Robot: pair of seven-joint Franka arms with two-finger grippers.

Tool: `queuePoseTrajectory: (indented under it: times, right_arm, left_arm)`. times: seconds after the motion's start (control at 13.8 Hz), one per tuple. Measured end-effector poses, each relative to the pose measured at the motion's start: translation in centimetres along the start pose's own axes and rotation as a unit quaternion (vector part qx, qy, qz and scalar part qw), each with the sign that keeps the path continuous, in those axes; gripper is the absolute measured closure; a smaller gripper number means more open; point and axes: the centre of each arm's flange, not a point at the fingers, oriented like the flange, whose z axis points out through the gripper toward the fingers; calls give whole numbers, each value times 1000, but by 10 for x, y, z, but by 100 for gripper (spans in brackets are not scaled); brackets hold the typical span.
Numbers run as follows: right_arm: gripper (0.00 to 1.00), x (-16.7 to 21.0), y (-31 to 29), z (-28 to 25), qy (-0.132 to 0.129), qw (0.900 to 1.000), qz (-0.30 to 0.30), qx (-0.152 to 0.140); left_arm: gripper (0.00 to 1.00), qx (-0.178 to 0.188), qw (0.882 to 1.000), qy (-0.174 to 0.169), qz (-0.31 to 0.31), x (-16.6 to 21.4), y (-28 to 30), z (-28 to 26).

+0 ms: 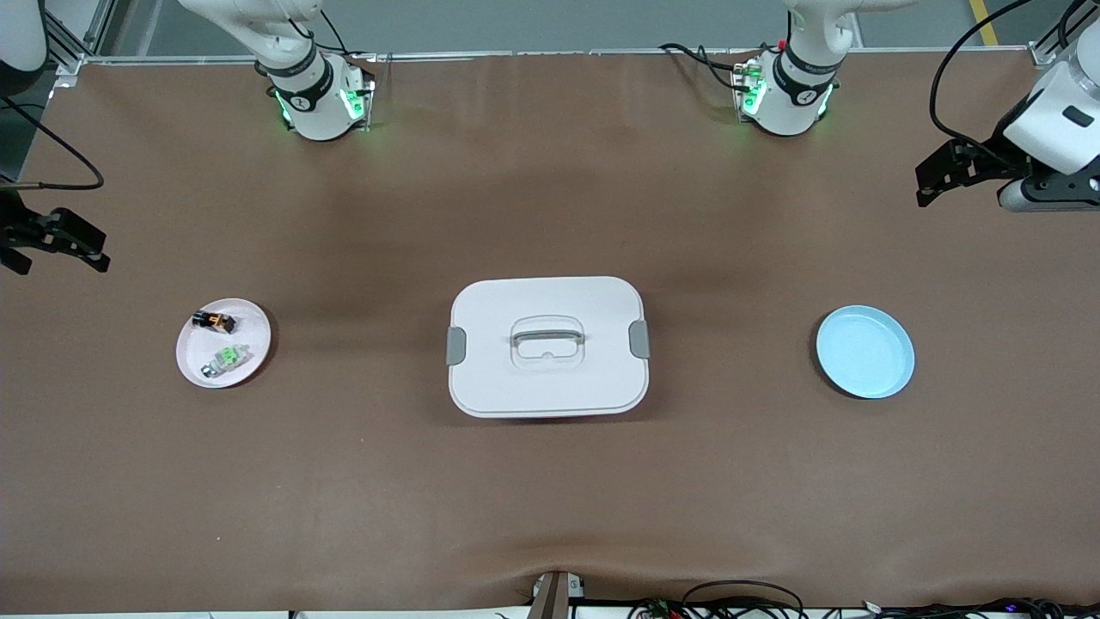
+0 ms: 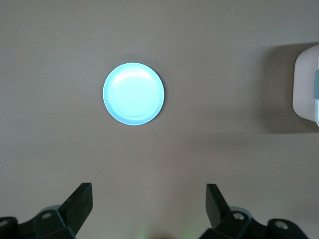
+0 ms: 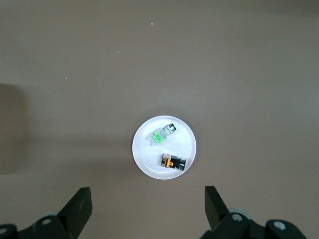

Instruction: Transfer orange switch to right arm and place

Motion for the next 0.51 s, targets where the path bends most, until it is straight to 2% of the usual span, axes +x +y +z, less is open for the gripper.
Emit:
queuePoseTrajectory:
  times: [0.51]
  right_arm:
    - [0,1,-10,-25,-1,999,35,7]
  left_arm:
    - [0,-11,1000,-4,-1,3,1,5]
